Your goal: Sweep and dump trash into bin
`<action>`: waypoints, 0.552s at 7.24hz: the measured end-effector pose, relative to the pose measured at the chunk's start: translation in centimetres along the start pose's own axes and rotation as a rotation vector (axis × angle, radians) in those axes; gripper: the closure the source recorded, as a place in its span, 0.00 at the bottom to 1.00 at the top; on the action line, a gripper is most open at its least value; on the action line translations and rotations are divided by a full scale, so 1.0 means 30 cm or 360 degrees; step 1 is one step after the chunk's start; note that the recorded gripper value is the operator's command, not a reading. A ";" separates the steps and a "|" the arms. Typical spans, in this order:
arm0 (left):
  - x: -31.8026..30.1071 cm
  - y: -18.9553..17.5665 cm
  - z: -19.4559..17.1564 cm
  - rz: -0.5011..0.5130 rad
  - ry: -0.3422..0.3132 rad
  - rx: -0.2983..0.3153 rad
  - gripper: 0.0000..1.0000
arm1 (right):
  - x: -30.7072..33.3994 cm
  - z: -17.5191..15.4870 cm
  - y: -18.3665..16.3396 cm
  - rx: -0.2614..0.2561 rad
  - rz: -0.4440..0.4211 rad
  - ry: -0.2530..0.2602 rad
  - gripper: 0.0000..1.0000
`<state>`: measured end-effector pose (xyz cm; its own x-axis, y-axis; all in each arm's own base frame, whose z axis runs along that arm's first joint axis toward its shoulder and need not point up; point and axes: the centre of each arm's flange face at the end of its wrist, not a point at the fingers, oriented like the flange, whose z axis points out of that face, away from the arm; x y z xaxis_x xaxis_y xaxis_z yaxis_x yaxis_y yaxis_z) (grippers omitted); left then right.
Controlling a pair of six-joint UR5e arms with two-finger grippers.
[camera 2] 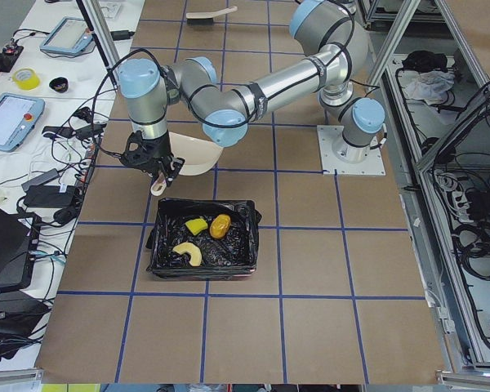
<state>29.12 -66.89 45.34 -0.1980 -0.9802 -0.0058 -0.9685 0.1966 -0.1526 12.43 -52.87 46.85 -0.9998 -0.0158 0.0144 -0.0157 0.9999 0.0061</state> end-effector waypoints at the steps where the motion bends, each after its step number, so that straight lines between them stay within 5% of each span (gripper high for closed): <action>1: 0.049 0.057 0.032 -0.0085 0.0010 -0.0073 1.00 | -0.003 0.003 0.000 -0.0003 0.0000 0.0001 0.00; 4: 0.203 0.253 0.131 -0.0374 -0.0040 -0.0186 1.00 | -0.007 0.006 0.004 -0.0004 0.0000 -0.0017 0.00</action>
<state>21.15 -71.45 40.27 0.0370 -0.9993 -0.0083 -0.9986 -0.0367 -0.0372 12.63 -52.74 46.67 -0.9999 -0.0157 0.0034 -0.0156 0.9998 0.0089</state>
